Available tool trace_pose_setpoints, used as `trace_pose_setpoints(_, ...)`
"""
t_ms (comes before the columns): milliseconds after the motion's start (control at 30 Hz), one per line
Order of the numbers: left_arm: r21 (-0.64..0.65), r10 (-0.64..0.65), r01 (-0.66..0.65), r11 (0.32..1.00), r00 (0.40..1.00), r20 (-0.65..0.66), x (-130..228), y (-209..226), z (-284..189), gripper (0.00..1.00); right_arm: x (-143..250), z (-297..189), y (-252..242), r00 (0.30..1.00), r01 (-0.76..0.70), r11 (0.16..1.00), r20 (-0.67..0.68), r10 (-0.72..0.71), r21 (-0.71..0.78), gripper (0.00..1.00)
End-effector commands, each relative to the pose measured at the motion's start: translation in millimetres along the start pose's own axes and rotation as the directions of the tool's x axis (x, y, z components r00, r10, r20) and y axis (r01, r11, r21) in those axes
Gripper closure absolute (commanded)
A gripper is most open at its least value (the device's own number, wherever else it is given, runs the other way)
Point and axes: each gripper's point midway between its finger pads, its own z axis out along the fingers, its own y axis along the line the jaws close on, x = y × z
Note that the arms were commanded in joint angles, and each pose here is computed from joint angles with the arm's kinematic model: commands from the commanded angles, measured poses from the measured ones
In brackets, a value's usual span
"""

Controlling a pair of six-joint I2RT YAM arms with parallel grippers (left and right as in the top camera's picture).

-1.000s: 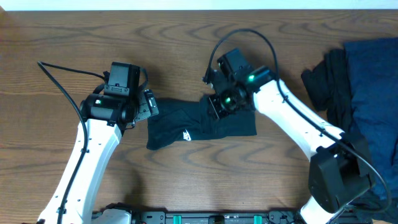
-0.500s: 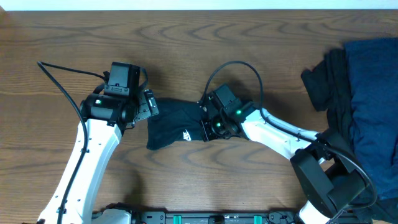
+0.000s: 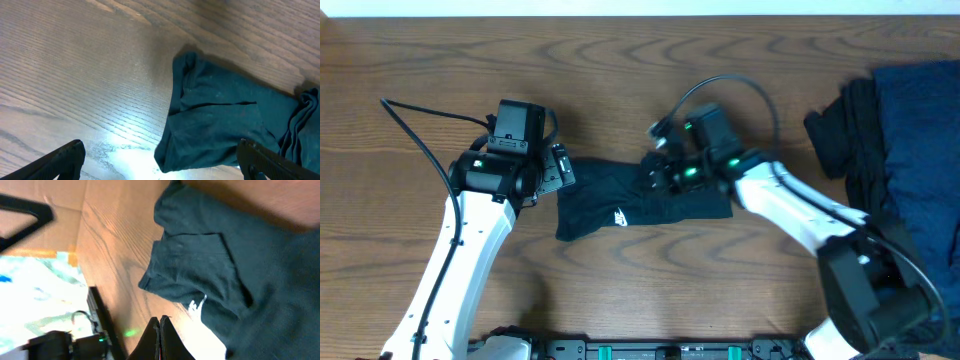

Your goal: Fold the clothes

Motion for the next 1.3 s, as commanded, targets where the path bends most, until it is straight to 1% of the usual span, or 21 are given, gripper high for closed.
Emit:
trace_pose_setpoints(0, -0.016, -0.003, 0.003, 1.000, 1.000, 0.002, -0.8, 2.1, 0.6, 0.02, -11.9, -22.0, 6.3, 1.000, -0.008, 1.000, 0.030, 0.009, -0.028, 0.99)
trace_pose_setpoints(67, -0.016, -0.003, 0.003, 1.000, 1.000, 0.002, -0.8, 2.1, 0.6, 0.02, -7.7, -22.8, -11.4, 0.998, -0.063, 0.997, 0.023, 0.062, 0.037, 0.99)
trace_pose_setpoints(133, -0.016, -0.003, 0.003, 1.000, 1.000, 0.002, -0.8, 2.1, 0.6, 0.02, 1.3, -20.4, -31.5, 0.994, -0.112, 0.985, 0.011, 0.112, 0.133, 0.99)
trace_pose_setpoints(233, -0.016, -0.003, 0.003, 1.000, 1.000, 0.002, -0.8, 2.1, 0.6, 0.02, 17.3, -14.6, -52.2, 0.987, -0.153, 0.959, -0.019, 0.162, 0.238, 0.99)
trace_pose_setpoints(500, -0.016, -0.003, 0.003, 1.000, 1.000, 0.002, -0.8, 2.1, 0.6, 0.02, 45.1, 18.7, -66.2, 0.984, -0.111, 0.940, -0.095, 0.148, 0.322, 0.99)
trace_pose_setpoints(633, -0.016, -0.003, 0.003, 1.000, 1.000, 0.002, -0.8, 2.1, 0.6, 0.02, 59.0, 31.3, -83.3, 0.967, -0.180, 0.901, -0.095, 0.235, 0.395, 0.99)
trace_pose_setpoints(733, -0.016, -0.003, 0.003, 1.000, 1.000, 0.002, -0.8, 2.1, 0.6, 0.02, 69.1, 43.2, -97.6, 0.950, -0.226, 0.880, -0.105, 0.294, 0.419, 0.99)
trace_pose_setpoints(800, -0.016, -0.003, 0.003, 1.000, 1.000, 0.002, -0.8, 2.1, 0.6, 0.02, 72.6, 51.0, -104.3, 0.945, -0.235, 0.879, -0.115, 0.307, 0.415, 0.99)
trace_pose_setpoints(867, -0.016, -0.003, 0.003, 1.000, 1.000, 0.002, -0.8, 2.1, 0.6, 0.02, 74.8, 57.4, -102.2, 0.941, -0.241, 0.893, -0.135, 0.312, 0.380, 0.99)
trace_pose_setpoints(933, -0.016, -0.003, 0.003, 1.000, 1.000, 0.002, -0.8, 2.1, 0.6, 0.02, 72.7, 60.3, -89.8, 0.939, -0.245, 0.921, -0.163, 0.304, 0.304, 0.96)
trace_pose_setpoints(1033, -0.016, -0.003, 0.003, 1.000, 1.000, 0.002, -0.8, 2.1, 0.6, 0.02, 56.2, 54.7, -65.8, 0.951, -0.232, 0.957, -0.167, 0.261, 0.177, 0.93)
trace_pose_setpoints(1167, -0.016, -0.003, 0.003, 1.000, 1.000, 0.002, -0.8, 2.1, 0.6, 0.02, 23.4, 26.5, -45.1, 0.974, -0.203, 0.972, -0.081, 0.213, 0.114, 0.92)
trace_pose_setpoints(1267, -0.016, -0.003, 0.003, 1.000, 1.000, 0.002, -0.8, 2.1, 0.6, 0.02, -5.0, -2.8, -34.2, 0.991, -0.136, 0.985, 0.024, 0.135, 0.103, 0.95)
